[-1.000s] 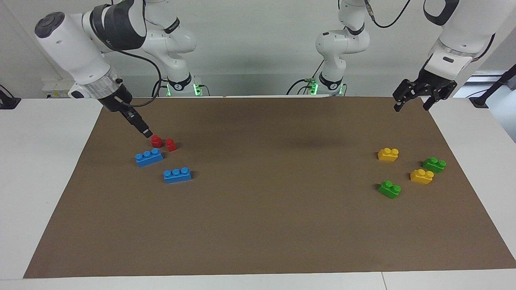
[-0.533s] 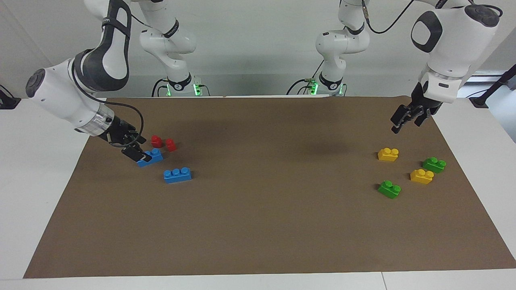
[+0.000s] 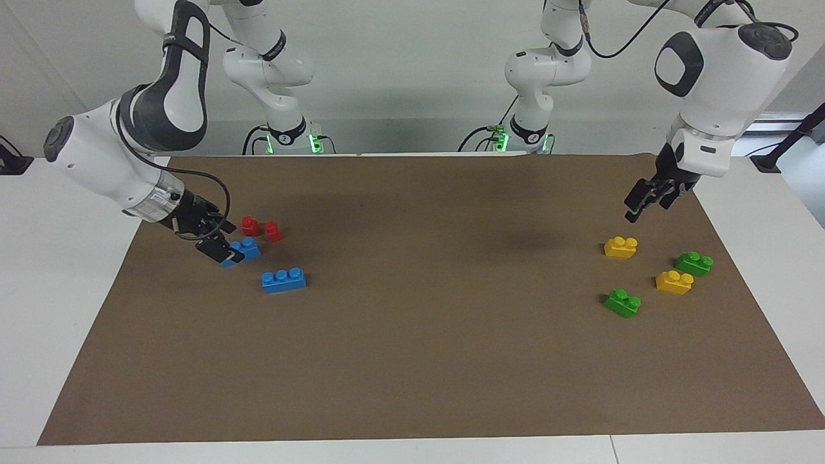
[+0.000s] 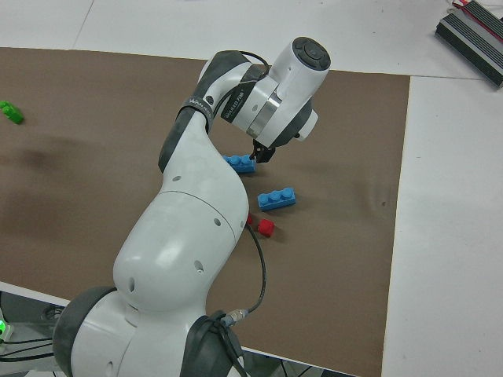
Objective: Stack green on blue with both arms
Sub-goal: 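Move the left gripper toward the green brick while the right gripper approaches the blue brick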
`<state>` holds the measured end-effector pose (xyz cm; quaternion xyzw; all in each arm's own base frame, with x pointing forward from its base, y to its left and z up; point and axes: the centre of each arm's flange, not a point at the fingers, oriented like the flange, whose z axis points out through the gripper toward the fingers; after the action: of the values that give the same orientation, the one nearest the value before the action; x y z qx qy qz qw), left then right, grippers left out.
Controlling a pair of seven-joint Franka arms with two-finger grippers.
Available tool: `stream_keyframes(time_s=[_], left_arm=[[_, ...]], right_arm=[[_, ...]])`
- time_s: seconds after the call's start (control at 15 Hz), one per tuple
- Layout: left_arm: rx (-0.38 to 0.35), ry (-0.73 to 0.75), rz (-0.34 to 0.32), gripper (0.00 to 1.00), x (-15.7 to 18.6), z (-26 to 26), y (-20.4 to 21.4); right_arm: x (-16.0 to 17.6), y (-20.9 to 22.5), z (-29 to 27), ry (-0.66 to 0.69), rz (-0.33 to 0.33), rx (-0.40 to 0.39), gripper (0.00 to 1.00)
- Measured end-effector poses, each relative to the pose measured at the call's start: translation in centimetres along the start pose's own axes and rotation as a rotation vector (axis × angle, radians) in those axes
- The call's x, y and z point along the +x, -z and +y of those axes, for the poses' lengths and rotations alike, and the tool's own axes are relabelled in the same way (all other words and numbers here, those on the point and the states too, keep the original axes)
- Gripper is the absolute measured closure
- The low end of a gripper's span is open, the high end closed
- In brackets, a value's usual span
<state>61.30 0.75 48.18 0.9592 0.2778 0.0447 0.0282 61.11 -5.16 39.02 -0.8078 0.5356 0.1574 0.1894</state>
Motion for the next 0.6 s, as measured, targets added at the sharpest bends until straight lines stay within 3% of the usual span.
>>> stream_keyframes(time_s=[0.33, 0.6], left_arm=[[-0.018, 0.129, -0.027, 0.00, 1.7, -0.3, -4.3], [-0.009, 0.171, -0.037, 0.00, 3.5, -0.9, -7.3]], right_arm=[[2.3, -4.4, 0.4, -0.042, -0.039, -0.056, 0.00], [3.3, -6.9, 0.5, -0.083, -0.093, -0.054, 0.00]])
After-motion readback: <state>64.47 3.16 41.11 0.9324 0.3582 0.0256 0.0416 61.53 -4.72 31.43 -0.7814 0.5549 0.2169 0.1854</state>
